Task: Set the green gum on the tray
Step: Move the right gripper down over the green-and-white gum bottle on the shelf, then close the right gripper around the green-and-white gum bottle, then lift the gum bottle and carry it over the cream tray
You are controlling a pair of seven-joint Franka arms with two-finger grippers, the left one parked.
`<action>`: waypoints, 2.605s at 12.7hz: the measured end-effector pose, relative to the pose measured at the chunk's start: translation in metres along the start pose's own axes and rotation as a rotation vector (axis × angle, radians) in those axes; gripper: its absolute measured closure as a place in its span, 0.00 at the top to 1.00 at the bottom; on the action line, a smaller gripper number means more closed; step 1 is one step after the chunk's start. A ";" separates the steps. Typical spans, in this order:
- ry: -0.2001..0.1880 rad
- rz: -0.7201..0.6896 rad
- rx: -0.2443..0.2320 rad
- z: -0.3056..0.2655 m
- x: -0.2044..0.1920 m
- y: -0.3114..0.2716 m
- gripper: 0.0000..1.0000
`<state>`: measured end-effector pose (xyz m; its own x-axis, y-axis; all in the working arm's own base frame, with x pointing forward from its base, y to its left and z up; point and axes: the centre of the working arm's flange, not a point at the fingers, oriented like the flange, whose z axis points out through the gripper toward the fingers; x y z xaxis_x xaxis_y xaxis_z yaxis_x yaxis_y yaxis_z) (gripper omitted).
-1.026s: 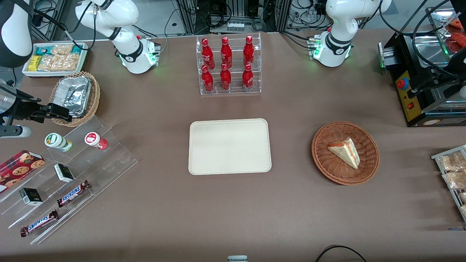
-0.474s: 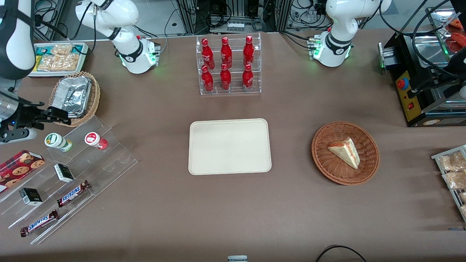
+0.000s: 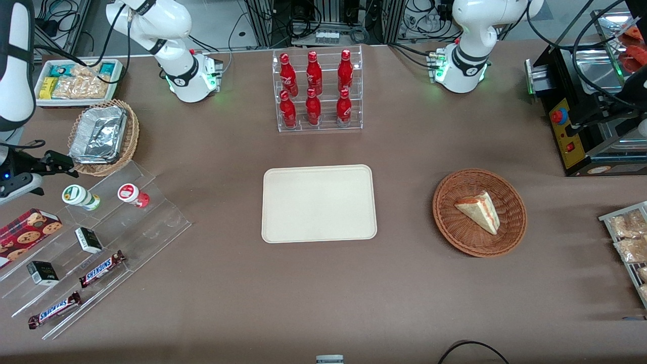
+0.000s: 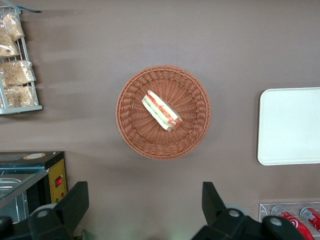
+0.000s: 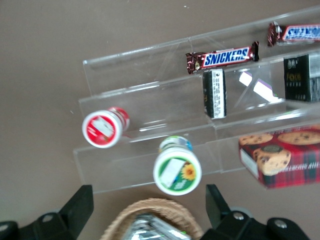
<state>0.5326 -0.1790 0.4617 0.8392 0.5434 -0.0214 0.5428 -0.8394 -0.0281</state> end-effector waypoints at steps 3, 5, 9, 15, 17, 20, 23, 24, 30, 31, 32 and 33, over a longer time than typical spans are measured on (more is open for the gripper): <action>0.008 -0.077 -0.013 0.019 -0.005 0.008 1.00; 0.011 -0.113 -0.018 0.027 -0.005 0.007 1.00; 0.024 -0.155 -0.042 0.053 -0.013 0.012 1.00; 0.016 -0.165 -0.037 0.087 -0.024 0.020 1.00; 0.014 -0.166 -0.032 0.093 -0.026 0.018 0.93; 0.015 -0.166 -0.032 0.093 -0.025 0.017 0.60; 0.017 -0.169 -0.035 0.090 -0.023 0.015 0.57; 0.019 -0.171 -0.036 0.088 -0.023 0.015 0.57; 0.006 -0.075 -0.002 0.047 0.026 -0.023 0.57; 0.003 -0.047 0.000 0.044 0.042 -0.038 0.57; 0.000 -0.020 0.003 0.042 0.061 -0.057 0.57; -0.004 0.009 0.004 0.040 0.079 -0.078 0.57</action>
<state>0.5557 -0.0703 0.4219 0.8438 0.5361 -0.0255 0.5353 -0.8440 -0.0320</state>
